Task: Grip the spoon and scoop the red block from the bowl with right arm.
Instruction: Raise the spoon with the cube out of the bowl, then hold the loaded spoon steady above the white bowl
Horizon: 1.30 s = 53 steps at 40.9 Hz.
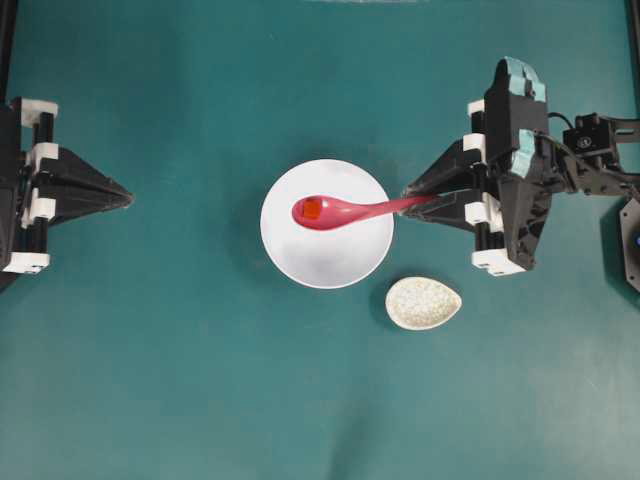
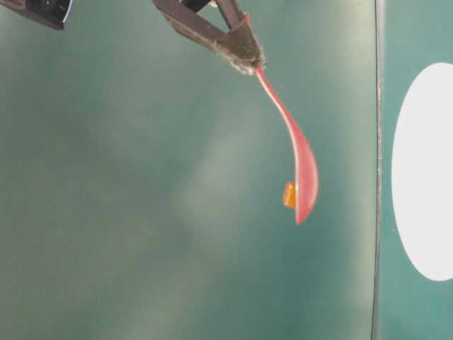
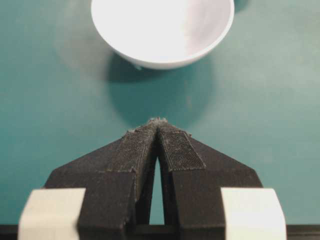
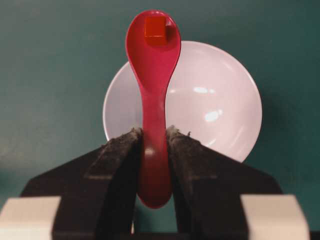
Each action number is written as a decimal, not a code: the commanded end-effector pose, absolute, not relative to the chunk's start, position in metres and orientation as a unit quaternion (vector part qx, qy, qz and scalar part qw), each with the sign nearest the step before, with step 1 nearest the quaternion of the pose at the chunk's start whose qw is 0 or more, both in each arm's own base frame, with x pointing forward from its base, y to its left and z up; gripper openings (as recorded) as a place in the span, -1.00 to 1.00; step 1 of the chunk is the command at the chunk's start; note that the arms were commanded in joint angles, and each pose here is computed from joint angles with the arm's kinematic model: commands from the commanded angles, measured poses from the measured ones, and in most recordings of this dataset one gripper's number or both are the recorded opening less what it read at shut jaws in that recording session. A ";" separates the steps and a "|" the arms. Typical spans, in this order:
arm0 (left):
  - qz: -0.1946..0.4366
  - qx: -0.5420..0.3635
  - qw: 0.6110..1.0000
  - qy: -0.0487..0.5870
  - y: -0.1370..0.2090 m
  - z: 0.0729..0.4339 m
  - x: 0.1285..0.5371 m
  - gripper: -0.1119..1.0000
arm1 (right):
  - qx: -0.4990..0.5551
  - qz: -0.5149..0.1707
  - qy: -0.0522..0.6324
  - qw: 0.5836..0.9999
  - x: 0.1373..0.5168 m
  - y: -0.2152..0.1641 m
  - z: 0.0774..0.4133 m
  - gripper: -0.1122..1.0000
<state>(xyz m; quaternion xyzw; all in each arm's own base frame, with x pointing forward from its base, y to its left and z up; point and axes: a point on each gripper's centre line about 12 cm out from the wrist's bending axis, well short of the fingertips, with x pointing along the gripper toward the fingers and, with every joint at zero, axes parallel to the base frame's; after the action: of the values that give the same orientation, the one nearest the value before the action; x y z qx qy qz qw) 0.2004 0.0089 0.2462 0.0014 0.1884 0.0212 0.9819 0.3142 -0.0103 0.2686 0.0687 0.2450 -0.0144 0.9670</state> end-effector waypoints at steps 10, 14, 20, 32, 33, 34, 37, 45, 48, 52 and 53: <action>0.023 0.003 0.984 0.177 0.010 0.256 0.200 -0.81 | 0.065 -0.013 0.217 0.974 0.318 -0.012 0.293 -0.34; 0.023 0.004 0.984 0.178 0.010 0.257 0.198 -0.81 | 0.065 -0.013 0.216 0.974 0.318 -0.012 0.293 -0.34; 0.023 0.002 0.985 0.170 0.009 0.261 0.196 -0.81 | 0.063 -0.013 0.216 0.974 0.318 -0.012 0.293 -0.34; 0.023 0.005 0.985 0.173 0.009 0.262 0.195 -0.81 | 0.060 -0.014 0.217 0.974 0.318 -0.013 0.293 -0.34; 0.023 0.005 0.984 0.174 0.009 0.261 0.195 -0.81 | 0.060 -0.014 0.217 0.974 0.318 -0.013 0.293 -0.34; 0.023 0.006 0.984 0.174 0.009 0.261 0.195 -0.81 | 0.060 -0.014 0.217 0.974 0.318 -0.013 0.293 -0.34; 0.022 0.010 0.985 0.173 0.009 0.262 0.195 -0.81 | 0.060 -0.014 0.216 0.975 0.319 -0.013 0.294 -0.34; 0.022 0.011 0.984 0.174 0.009 0.261 0.195 -0.81 | 0.061 -0.014 0.220 0.973 0.318 -0.013 0.292 -0.34; 0.022 0.011 0.984 0.174 0.009 0.261 0.195 -0.81 | 0.060 -0.013 0.223 0.973 0.318 -0.013 0.291 -0.34; 0.022 0.011 0.984 0.177 0.009 0.260 0.195 -0.81 | 0.061 -0.015 0.227 0.972 0.317 -0.014 0.291 -0.34; 0.022 0.012 0.984 0.177 0.009 0.260 0.195 -0.81 | 0.062 -0.015 0.227 0.972 0.317 -0.014 0.290 -0.34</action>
<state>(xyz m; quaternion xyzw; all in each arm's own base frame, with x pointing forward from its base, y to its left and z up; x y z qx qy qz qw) 0.1917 0.0089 0.2514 0.0096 0.1863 0.0208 0.9822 0.3159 -0.0133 0.2745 0.0632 0.2480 -0.0144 0.9666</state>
